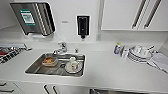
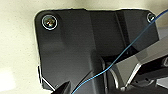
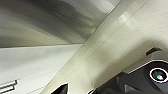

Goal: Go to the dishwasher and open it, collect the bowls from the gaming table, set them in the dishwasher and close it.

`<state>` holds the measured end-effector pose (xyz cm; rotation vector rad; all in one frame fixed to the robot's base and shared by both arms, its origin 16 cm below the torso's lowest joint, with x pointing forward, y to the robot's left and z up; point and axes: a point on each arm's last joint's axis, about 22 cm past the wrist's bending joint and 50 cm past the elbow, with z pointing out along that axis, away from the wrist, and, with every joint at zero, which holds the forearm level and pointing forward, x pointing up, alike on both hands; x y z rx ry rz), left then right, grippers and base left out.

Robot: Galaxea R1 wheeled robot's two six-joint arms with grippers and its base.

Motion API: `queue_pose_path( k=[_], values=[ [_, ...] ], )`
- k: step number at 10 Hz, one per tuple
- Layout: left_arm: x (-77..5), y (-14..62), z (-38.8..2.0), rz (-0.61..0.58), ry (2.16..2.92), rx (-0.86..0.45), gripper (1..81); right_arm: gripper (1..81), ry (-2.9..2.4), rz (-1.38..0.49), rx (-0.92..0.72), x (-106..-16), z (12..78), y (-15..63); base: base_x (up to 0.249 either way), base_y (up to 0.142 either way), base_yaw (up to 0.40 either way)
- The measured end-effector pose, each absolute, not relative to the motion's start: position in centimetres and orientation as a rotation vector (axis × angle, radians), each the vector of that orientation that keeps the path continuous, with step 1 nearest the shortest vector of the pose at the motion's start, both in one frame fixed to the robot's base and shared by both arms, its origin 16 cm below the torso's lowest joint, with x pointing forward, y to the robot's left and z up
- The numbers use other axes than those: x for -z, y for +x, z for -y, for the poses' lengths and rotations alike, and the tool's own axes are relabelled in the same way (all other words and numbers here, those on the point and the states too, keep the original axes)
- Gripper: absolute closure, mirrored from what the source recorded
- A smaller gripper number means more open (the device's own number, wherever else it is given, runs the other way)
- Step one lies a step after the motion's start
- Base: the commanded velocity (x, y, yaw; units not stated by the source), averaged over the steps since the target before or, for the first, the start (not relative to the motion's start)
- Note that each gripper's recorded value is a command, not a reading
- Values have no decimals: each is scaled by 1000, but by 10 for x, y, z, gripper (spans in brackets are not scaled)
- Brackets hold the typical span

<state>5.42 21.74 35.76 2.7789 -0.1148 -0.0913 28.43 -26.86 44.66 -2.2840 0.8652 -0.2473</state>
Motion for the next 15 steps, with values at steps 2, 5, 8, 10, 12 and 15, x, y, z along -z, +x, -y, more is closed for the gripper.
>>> queue_pose_path(
  k=[2,5,8,10,12,15],
  values=[
    [-357,55,-215,108,2773,85,10,10,-2417,-713,254,-424,290,251,0,0,0],
    [-356,61,-230,103,2772,46,10,10,-2604,-498,210,-390,314,186,0,0,0],
    [-355,64,-225,109,2766,32,10,10,-2670,-254,137,-372,287,131,0,0,0],
    [-354,67,-228,112,2778,33,10,10,-2645,-186,16,-373,243,56,0,0,0],
    [-350,61,-238,117,2826,68,10,10,-2654,-169,-21,-373,231,31,0,0,0],
    [-348,58,-234,110,2847,92,10,10,-2640,-172,-42,-373,206,17,0,0,0]
  ],
)
